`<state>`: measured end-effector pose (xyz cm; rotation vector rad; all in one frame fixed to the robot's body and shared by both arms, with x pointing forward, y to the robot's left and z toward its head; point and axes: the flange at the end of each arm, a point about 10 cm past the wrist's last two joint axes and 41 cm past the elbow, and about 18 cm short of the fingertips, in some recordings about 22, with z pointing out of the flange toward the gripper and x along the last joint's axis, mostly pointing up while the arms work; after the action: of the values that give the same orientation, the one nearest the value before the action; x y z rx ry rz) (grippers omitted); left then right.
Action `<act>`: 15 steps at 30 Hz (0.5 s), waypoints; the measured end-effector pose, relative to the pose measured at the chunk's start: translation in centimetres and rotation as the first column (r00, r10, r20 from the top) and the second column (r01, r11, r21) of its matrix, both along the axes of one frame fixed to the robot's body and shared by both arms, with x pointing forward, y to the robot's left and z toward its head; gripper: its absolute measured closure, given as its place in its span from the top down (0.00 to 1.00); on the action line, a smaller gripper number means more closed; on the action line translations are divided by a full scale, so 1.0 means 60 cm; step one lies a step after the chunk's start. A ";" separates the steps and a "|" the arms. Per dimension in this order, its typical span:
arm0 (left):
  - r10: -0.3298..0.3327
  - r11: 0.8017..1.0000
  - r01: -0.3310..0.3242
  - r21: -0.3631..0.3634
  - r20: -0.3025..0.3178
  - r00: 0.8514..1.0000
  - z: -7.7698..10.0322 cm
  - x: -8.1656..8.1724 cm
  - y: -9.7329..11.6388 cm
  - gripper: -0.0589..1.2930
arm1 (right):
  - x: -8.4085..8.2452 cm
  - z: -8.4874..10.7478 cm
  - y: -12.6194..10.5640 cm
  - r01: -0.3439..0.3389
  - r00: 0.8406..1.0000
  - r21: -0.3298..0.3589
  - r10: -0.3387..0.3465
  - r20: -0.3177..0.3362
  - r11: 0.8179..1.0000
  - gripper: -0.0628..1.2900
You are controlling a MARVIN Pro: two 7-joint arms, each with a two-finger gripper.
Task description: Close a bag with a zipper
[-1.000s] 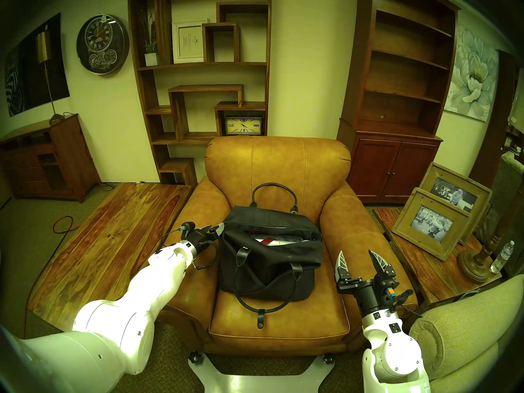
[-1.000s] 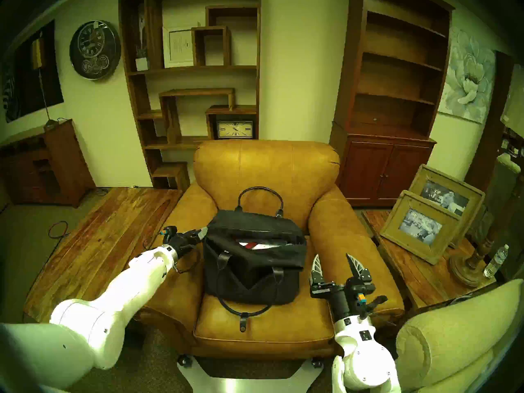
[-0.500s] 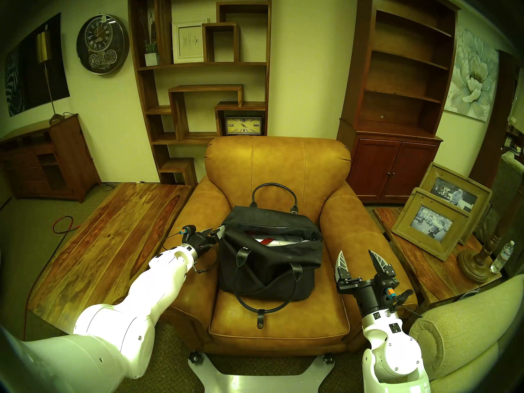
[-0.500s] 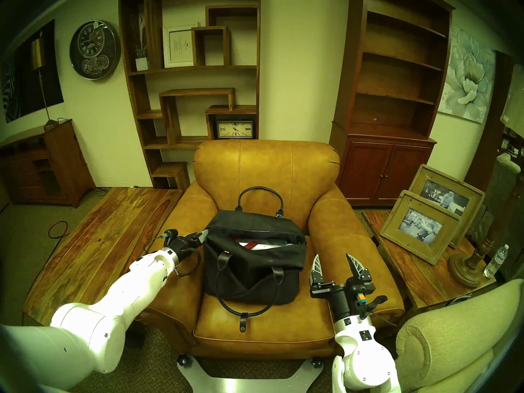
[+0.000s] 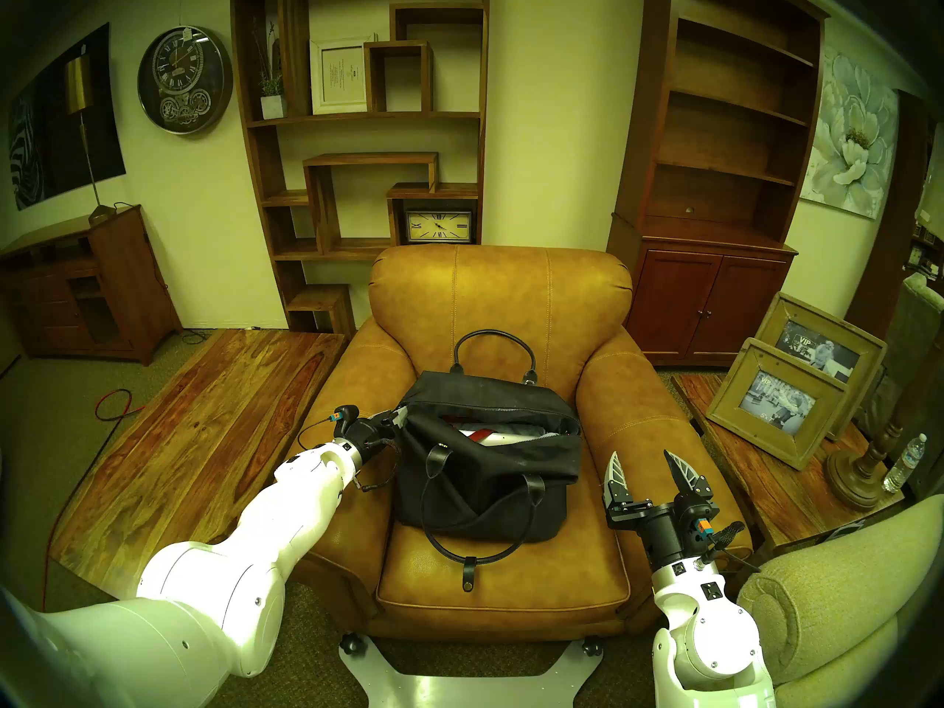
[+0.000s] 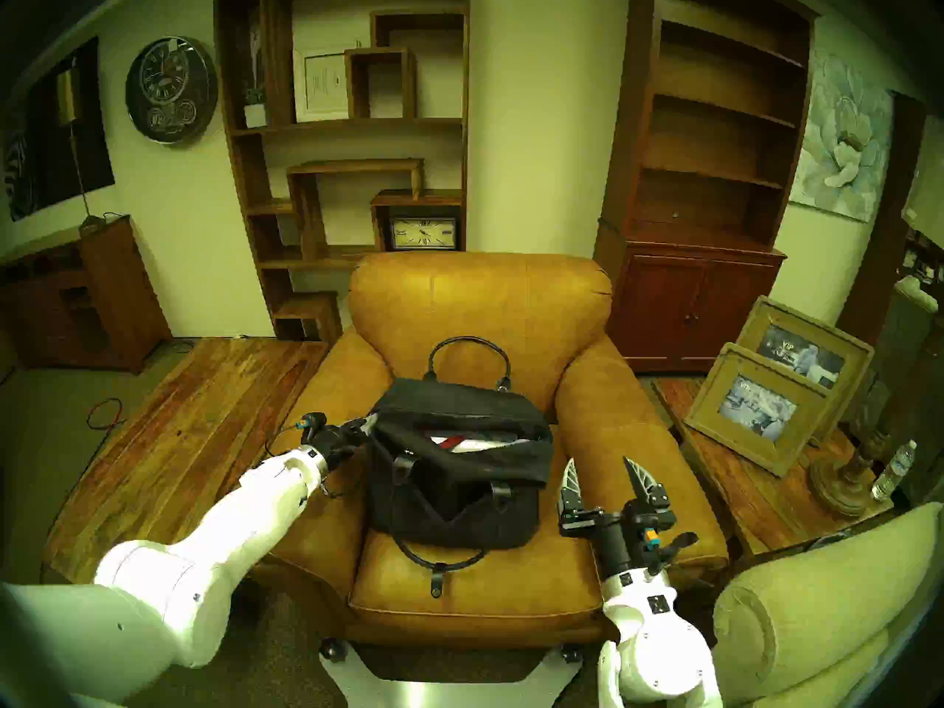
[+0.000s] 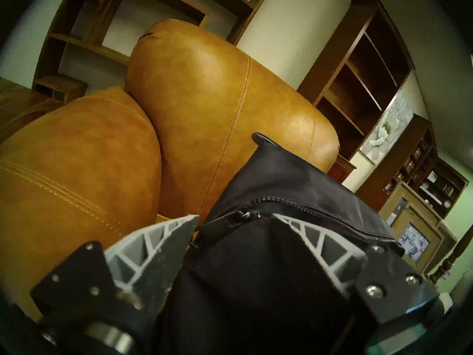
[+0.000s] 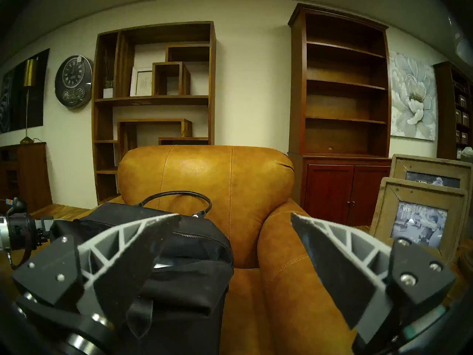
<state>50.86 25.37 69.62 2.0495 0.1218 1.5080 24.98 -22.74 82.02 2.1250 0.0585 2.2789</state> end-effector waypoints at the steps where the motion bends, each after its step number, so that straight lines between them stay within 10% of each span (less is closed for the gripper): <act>1: 0.001 1.000 -0.001 0.000 0.000 1.000 0.000 0.000 0.000 0.66 | 0.000 0.000 0.000 0.000 1.000 0.000 0.000 0.000 1.000 0.95; 15: 0.008 0.999 -0.007 -0.033 0.030 1.000 0.005 -0.005 -0.001 0.49 | 0.000 0.000 0.000 0.000 1.000 0.000 0.000 0.000 1.000 0.95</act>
<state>50.59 25.31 69.93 2.0021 0.1416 1.5313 24.98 -22.74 82.02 2.1250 0.0585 2.2789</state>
